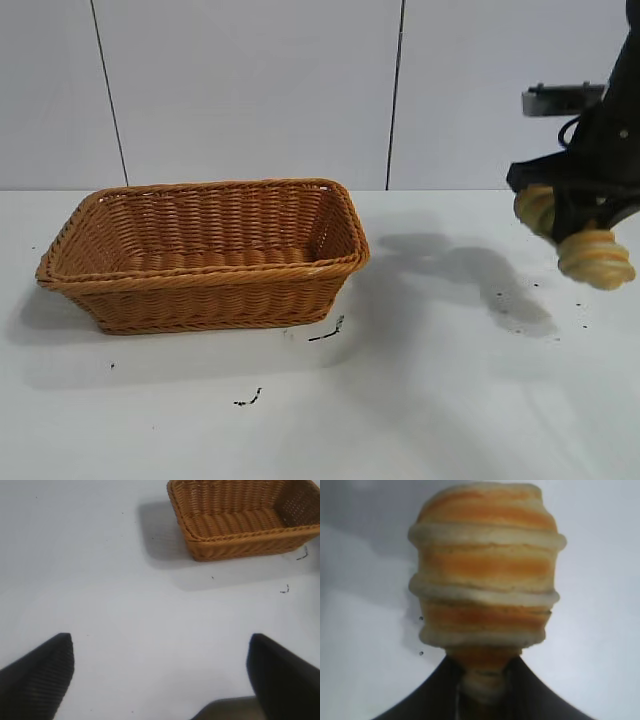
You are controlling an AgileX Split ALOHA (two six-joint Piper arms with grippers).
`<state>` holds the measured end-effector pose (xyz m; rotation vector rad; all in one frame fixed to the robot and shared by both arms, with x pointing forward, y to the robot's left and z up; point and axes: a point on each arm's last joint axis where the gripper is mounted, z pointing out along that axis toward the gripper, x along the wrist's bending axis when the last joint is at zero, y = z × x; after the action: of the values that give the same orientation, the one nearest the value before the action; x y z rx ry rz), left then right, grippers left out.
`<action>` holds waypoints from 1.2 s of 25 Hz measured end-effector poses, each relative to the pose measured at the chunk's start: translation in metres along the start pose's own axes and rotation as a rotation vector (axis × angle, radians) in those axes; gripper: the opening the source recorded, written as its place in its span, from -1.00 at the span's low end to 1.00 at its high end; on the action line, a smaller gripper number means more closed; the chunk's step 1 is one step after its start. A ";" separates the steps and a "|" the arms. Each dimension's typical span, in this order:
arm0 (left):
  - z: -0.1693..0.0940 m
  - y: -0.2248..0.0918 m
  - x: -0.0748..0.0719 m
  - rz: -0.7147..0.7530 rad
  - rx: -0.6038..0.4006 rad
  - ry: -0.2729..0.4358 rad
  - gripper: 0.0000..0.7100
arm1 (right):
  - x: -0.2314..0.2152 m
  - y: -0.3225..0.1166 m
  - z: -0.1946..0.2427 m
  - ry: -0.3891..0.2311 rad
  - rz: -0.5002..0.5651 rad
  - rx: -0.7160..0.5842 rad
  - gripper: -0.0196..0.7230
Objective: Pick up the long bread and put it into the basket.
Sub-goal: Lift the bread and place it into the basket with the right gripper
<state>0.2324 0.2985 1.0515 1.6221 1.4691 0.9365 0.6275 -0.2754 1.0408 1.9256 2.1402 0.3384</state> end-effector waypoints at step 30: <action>0.000 0.000 0.000 0.000 0.000 0.000 0.95 | 0.272 0.039 0.005 0.117 -1.467 -0.352 -0.69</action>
<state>0.2324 0.2985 1.0515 1.6221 1.4691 0.9365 0.6382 -0.0009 1.0421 -0.0922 2.6379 0.4286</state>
